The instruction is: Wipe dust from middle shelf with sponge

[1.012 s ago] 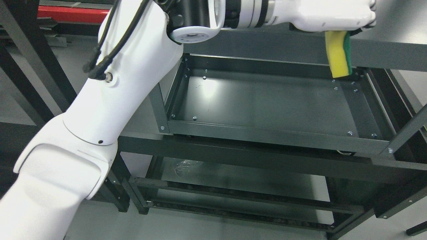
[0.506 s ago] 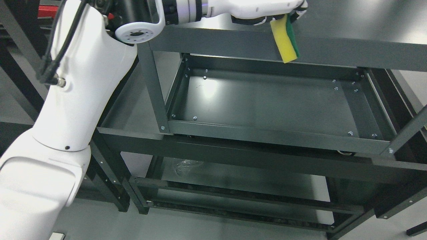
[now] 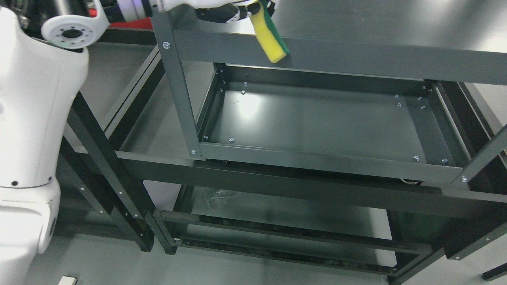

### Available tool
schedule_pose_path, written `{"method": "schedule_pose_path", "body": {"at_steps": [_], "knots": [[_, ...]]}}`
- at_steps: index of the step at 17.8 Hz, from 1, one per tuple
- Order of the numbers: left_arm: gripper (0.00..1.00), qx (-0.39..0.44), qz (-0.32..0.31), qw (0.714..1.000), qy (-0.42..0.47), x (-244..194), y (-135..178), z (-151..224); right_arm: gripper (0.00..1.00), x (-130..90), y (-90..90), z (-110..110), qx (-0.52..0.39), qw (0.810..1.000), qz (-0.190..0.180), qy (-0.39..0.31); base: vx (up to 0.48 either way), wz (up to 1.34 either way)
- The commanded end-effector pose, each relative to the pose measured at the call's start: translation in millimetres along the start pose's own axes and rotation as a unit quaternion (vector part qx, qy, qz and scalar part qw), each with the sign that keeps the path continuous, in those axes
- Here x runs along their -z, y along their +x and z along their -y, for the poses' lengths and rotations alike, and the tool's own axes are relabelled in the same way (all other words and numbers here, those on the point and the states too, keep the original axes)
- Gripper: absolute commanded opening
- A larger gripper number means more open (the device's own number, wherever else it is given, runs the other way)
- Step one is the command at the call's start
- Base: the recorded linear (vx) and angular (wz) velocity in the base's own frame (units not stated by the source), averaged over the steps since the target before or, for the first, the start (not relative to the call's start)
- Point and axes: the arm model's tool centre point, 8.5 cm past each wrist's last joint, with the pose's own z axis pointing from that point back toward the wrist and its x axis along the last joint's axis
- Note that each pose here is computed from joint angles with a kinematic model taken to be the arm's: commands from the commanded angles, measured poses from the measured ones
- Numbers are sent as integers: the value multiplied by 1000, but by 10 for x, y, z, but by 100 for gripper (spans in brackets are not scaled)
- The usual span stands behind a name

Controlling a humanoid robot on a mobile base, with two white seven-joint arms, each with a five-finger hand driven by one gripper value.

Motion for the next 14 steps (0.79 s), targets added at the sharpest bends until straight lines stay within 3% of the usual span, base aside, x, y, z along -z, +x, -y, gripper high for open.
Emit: {"method": "schedule_pose_path", "body": {"at_steps": [1, 5, 11, 14], "knots": [[1, -24, -73, 997, -2, -1117, -403, -71, 100, 7, 20, 99, -2, 1000, -25, -6, 0, 0], [0, -27, -54, 998, 7, -902, -335, -74, 100, 7, 20, 99, -2, 1000, -25, -6, 0, 0], [0, -34, 7, 999, 2, 353, -23, -160, 100, 7, 20, 99, -2, 1000, -25, -6, 0, 0], [0, -56, 72, 996, -25, 1102, 364, -69, 100, 7, 20, 99, -2, 1000, -25, -6, 0, 0]]}}
